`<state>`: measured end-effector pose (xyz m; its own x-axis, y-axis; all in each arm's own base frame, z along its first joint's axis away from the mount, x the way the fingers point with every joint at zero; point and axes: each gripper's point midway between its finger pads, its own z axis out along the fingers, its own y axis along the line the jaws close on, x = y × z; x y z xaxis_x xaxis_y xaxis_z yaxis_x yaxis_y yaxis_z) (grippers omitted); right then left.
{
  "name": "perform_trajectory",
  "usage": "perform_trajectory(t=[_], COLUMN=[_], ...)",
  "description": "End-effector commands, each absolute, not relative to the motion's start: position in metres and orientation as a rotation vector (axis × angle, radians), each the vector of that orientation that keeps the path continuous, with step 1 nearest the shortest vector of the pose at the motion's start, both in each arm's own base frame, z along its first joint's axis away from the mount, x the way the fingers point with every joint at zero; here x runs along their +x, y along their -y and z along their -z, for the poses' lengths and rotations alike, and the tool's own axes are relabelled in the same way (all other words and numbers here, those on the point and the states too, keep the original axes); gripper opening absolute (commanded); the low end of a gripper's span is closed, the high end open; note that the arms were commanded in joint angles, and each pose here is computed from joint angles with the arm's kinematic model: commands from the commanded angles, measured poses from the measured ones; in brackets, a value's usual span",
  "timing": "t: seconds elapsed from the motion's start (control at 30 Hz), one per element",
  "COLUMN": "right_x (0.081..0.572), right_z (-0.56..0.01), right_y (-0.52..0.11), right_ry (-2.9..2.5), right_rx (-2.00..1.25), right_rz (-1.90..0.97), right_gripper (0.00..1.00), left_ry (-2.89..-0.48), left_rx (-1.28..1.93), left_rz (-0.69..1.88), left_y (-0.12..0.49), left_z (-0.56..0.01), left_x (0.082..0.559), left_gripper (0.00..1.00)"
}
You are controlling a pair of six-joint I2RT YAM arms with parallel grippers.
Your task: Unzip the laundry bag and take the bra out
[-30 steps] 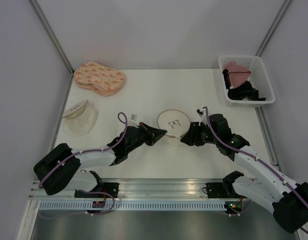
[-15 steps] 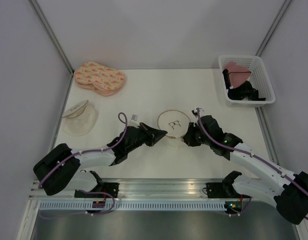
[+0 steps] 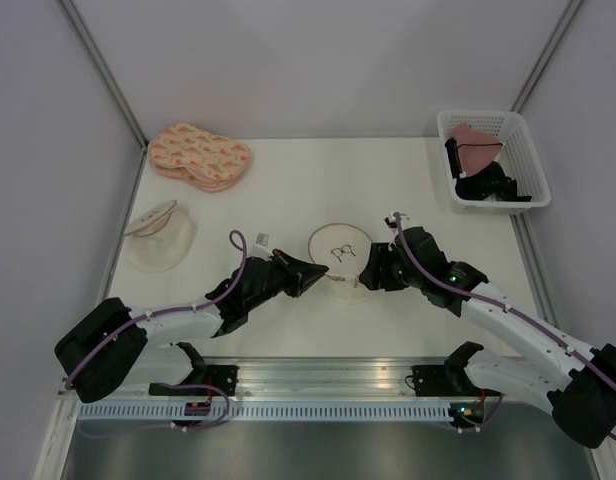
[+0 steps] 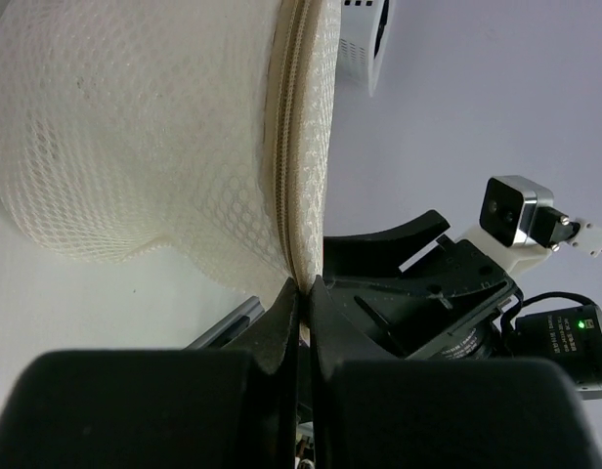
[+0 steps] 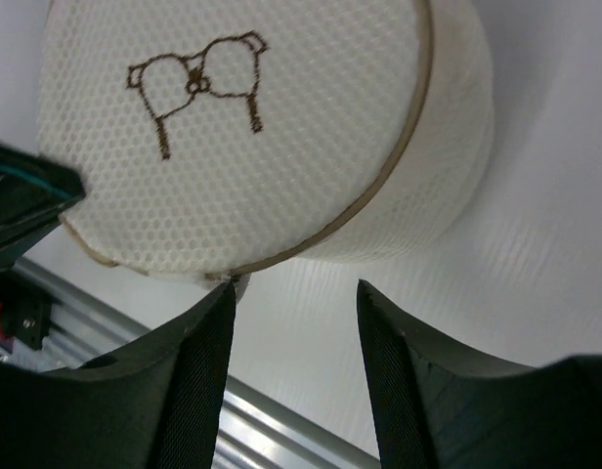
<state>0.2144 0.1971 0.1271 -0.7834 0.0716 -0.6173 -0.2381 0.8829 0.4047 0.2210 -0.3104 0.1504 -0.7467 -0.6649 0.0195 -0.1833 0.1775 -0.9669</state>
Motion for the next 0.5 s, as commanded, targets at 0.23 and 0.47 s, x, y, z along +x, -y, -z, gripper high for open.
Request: perform_trajectory(t=[0.23,0.47], right_x=[0.171,0.187], right_z=[-0.152,-0.133], right_y=[-0.233,-0.225], right_ry=[-2.366,-2.383], right_rx=[-0.304,-0.248], right_rz=[-0.974,-0.832], right_gripper=[0.59,0.54], left_ry=[-2.027,-2.023], left_rx=[-0.761,-0.756], left_rz=[1.612,1.625], left_y=[0.311,0.312], left_z=[-0.159,-0.163], left_x=[0.222,0.222], left_gripper=[0.02,0.02])
